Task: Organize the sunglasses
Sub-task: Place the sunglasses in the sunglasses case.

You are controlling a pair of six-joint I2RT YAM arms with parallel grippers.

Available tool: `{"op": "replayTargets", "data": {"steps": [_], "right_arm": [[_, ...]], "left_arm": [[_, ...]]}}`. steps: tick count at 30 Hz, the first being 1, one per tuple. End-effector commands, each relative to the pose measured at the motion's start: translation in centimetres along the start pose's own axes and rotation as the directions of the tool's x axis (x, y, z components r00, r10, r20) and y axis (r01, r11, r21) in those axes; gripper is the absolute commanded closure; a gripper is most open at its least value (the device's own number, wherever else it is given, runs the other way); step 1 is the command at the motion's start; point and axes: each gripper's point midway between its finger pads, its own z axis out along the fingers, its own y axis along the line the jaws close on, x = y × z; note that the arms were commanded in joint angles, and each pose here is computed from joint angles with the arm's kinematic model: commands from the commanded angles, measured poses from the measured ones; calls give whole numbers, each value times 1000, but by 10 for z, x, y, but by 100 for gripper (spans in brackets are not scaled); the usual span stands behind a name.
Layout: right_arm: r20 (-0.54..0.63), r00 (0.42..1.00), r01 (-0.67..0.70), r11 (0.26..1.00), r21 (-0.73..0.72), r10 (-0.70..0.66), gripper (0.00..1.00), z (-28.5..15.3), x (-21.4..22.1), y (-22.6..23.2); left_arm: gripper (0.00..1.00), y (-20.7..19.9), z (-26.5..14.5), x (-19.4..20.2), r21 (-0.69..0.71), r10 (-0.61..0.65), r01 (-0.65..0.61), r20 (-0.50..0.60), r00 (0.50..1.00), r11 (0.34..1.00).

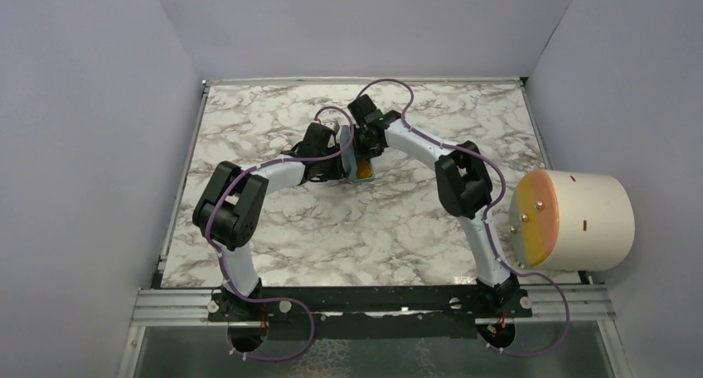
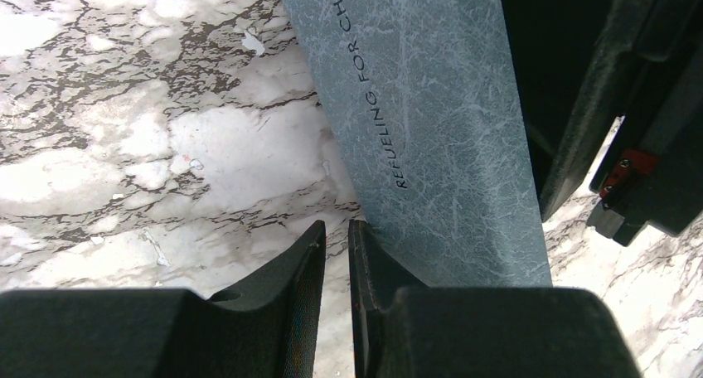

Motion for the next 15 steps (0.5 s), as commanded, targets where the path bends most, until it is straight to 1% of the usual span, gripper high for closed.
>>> {"op": "replayTargets", "data": {"steps": [1,9,15], "right_arm": [[72,997,-13,1000,12,12,67,-26,-22,-3],[124,992,-7,1000,3,7,67,-51,-37,-2],[138,990,-15,999,30,11,67,-65,-39,-9]], "left_arm": [[81,-9,-7,-14,16,16,-16,41,999,1000],[80,-9,-7,-18,8,26,-27,43,999,1000],[81,-9,-9,-22,0,34,-34,50,998,999]]}}
